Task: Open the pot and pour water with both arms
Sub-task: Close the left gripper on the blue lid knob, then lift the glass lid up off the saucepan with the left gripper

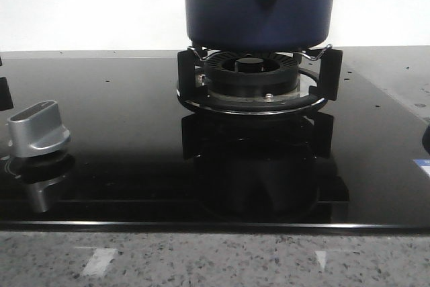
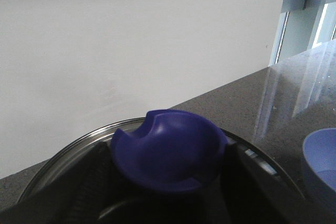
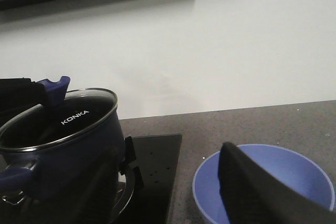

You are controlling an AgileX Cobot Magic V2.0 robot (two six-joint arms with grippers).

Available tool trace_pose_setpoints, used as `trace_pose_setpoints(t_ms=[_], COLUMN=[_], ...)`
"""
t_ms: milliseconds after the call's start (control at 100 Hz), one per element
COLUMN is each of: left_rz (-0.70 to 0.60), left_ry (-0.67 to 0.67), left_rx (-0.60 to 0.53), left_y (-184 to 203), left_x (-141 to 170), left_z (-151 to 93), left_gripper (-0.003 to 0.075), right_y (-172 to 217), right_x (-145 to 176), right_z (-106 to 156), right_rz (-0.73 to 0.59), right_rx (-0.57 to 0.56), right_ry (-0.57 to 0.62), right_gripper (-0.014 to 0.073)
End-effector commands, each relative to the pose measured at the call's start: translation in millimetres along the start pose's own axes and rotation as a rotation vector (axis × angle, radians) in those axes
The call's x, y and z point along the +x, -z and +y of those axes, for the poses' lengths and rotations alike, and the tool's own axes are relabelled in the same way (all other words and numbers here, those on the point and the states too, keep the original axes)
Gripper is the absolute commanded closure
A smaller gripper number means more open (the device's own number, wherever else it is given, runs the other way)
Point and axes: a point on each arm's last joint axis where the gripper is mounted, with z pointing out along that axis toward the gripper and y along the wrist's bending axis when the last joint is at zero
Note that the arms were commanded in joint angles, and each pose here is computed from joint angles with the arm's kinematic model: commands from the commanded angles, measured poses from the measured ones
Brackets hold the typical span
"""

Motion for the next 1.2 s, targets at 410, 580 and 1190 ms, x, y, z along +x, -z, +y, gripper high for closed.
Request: trace_pose_setpoints(t_ms=[410,580,1190], left_rz=[-0.095,-0.130,-0.138], left_ry=[-0.003,-0.002,0.016], left_rx=[0.020,0.022,0.019], left_y=[2,2,-20], left_x=[-28,-31,-28], left_z=[-7,-7,-7], left_gripper=[0.0208,0.0181,0.0185], right_y=[-1,-1,-1], right_x=[-16,-16,-16], right_z=[1,1,1], right_rz=[-0.085,-0.085,-0.085], right_rx=[0.006,0.006,0.006], right_ry=[0.000,0.000,0.000], right_gripper=[0.0212,0.0212,0.0212])
